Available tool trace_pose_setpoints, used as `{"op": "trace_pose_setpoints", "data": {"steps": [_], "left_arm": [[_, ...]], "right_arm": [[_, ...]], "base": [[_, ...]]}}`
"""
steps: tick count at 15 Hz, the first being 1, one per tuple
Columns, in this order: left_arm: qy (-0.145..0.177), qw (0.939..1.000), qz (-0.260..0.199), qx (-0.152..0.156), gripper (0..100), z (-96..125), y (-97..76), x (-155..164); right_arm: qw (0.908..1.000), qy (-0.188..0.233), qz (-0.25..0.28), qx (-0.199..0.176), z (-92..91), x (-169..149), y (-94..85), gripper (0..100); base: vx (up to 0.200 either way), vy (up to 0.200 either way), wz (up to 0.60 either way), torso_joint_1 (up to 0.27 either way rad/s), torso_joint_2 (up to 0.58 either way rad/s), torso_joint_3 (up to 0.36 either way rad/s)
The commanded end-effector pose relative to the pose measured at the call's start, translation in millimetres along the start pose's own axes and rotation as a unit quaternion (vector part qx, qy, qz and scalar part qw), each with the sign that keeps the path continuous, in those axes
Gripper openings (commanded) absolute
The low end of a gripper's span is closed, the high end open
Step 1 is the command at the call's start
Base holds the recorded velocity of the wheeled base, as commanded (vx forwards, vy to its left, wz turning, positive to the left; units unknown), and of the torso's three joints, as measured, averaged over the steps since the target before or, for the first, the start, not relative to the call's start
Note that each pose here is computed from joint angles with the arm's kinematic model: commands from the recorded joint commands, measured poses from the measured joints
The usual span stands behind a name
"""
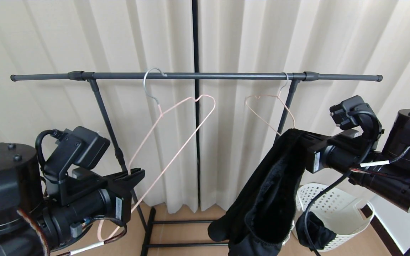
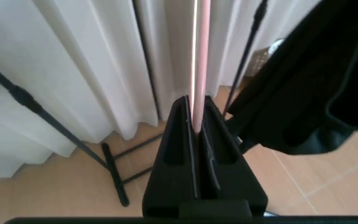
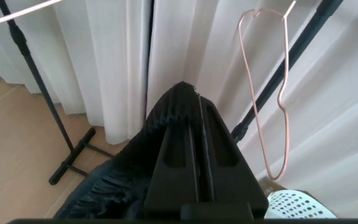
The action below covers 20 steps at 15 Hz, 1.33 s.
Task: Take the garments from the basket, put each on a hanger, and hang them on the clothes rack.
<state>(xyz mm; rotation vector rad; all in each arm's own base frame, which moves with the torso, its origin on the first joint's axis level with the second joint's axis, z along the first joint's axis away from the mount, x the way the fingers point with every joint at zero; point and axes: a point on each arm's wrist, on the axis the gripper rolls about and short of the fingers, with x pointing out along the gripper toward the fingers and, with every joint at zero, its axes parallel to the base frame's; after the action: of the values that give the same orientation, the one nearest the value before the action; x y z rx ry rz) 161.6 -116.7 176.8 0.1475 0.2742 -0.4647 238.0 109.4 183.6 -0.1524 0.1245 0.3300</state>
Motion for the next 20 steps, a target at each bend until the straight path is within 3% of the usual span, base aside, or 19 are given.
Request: {"op": "trace_pose_setpoints", "data": {"steps": [1,2,4,7,10,15,20], "left_arm": [[0.011,0.9995,-0.030,0.004,0,-23,0.0,-8],[0.011,0.9995,-0.030,0.004,0,-23,0.0,-8],[0.000,0.9962,-0.087,0.005,0,-39,-2.0,-12],[0.005,0.9903,-0.138,0.015,0,-44,-4.4,-14],[0.025,0.9778,-0.198,0.065,0,-58,-8.7,-15],[0.046,0.9707,-0.223,0.076,0,-61,-20.7,-4],[0.056,0.9714,-0.221,0.067,0,-59,-25.7,19]], "right_arm": [[0.9997,0.017,-0.015,-0.004,-6.5,12,3.6,0],[0.9997,0.017,-0.015,-0.004,-6.5,12,3.6,0],[0.9969,0.042,-0.067,-0.009,-16.1,37,5.4,0],[0.9918,0.054,-0.115,-0.011,-21.1,60,4.9,0],[0.9845,0.059,-0.165,-0.011,-23.3,75,-0.9,0],[0.9855,0.051,-0.162,-0.008,-18.9,72,1.3,0],[0.9876,0.046,-0.149,-0.019,-13.5,56,31.9,0]], "base": [[0.000,0.000,0.00,0.000,0.00,0.000],[0.000,0.000,0.00,0.000,0.00,0.000],[0.000,0.000,0.00,0.000,0.00,0.000],[0.000,0.000,0.00,0.000,0.00,0.000],[0.000,0.000,0.00,0.000,0.00,0.000],[0.000,0.000,0.00,0.000,0.00,0.000],[0.000,0.000,0.00,0.000,0.00,0.000]]}}
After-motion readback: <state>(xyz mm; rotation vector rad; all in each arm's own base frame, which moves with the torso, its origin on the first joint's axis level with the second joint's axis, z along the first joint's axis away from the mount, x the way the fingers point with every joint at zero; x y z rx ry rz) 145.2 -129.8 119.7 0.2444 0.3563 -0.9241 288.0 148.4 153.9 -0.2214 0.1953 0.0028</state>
